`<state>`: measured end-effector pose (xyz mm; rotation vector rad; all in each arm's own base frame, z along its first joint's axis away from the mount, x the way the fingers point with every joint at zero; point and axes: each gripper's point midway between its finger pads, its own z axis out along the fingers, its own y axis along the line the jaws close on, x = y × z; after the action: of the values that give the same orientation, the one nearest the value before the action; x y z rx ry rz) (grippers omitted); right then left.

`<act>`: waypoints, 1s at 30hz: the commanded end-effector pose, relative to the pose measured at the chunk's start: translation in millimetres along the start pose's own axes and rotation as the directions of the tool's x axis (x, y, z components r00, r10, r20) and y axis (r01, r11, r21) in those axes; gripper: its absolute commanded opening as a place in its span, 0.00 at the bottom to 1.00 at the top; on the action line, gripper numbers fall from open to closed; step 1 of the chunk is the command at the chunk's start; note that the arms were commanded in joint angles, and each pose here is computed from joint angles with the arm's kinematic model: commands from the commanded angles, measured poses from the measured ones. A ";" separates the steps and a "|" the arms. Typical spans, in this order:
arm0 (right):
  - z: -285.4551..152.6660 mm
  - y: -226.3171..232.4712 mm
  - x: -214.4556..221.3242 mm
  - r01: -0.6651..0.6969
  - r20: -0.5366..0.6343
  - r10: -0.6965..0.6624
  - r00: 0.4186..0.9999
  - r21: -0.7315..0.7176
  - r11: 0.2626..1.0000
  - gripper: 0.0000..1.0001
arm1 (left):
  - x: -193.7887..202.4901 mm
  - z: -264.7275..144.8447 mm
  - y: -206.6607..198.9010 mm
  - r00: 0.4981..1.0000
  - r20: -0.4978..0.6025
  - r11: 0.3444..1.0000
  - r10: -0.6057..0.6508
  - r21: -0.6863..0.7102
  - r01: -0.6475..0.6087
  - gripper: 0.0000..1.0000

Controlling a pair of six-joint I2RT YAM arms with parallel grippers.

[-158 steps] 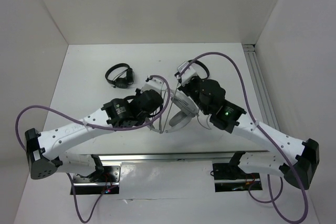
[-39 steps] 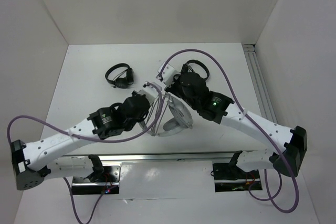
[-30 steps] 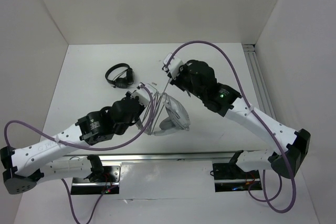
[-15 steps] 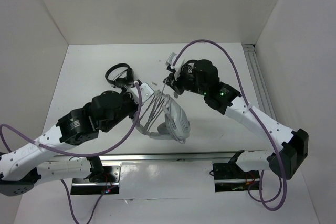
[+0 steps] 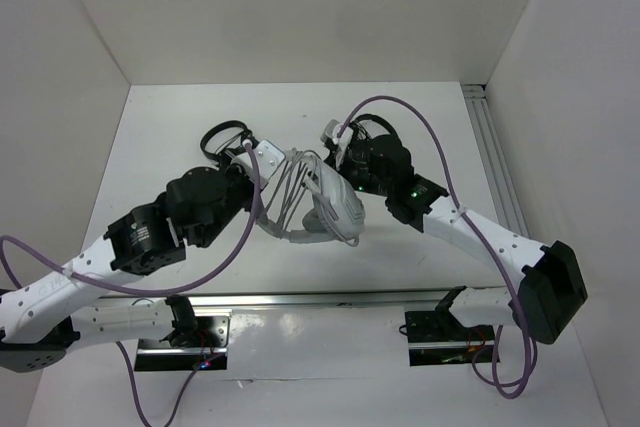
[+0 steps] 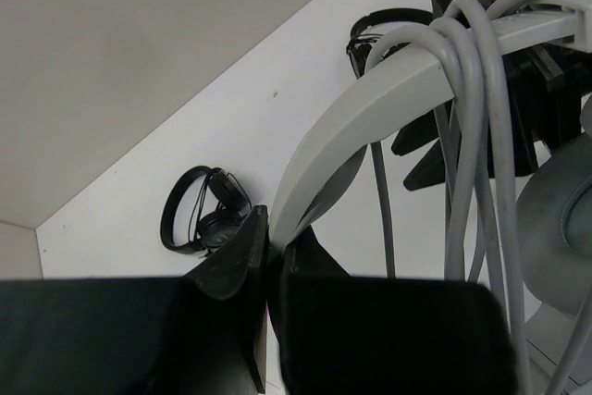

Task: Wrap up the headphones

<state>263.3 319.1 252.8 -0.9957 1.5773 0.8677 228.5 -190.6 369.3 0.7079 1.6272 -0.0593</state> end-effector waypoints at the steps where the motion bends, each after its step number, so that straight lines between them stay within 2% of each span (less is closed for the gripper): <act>1: -5.5 -3.3 -29.0 0.002 0.138 -0.007 0.990 0.034 0.999 0.42 | -55.1 -13.2 21.5 0.956 0.225 0.979 -0.186 -0.036 0.199 0.00; 3: -8.9 -0.8 -23.4 -0.006 0.140 0.002 0.990 0.033 0.999 0.54 | -54.6 -13.3 22.6 0.954 0.224 0.975 -0.201 -0.043 0.216 0.00; 7: -5.0 -2.8 5.9 -0.053 0.072 0.051 0.996 0.028 0.998 0.58 | -58.6 -14.1 29.1 0.938 0.245 0.960 -0.247 -0.070 0.271 0.00; 12: -5.5 4.9 27.3 -0.105 0.087 0.104 0.991 0.003 0.994 0.60 | -62.6 -15.7 28.3 0.923 0.267 0.952 -0.277 -0.052 0.301 0.00; 13: -7.3 6.1 21.6 -0.109 0.104 0.109 0.989 0.001 0.994 0.62 | -62.6 -15.7 28.3 0.923 0.267 0.952 -0.277 -0.052 0.301 0.00; 14: -7.4 6.5 26.7 -0.112 0.099 0.112 0.989 0.001 0.994 0.68 | -62.6 -15.7 28.3 0.923 0.267 0.952 -0.277 -0.052 0.301 0.00; 19: -4.9 -2.8 50.6 -0.152 0.058 0.148 0.987 0.060 0.987 0.70 | -58.5 -19.6 35.5 0.919 0.274 0.945 -0.284 -0.082 0.317 0.00; 23: -5.1 -10.9 104.9 -0.230 -0.035 0.237 0.971 0.144 0.962 0.70 | -49.7 -21.9 45.1 0.916 0.275 0.931 -0.291 -0.141 0.338 0.00; 27: -15.8 -14.0 132.9 -0.313 -0.028 0.328 0.944 0.239 0.919 0.70 | -42.6 -25.5 52.8 0.906 0.280 0.909 -0.318 -0.180 0.375 0.00; 30: -26.0 -24.2 138.6 -0.316 -0.013 0.339 0.941 0.332 0.889 0.71 | -29.8 -22.8 54.0 0.902 0.259 0.887 -0.347 -0.221 0.405 0.00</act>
<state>241.4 269.0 100.2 -0.6770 1.9742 0.8329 232.6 -163.2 382.7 0.4294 1.5852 -0.0711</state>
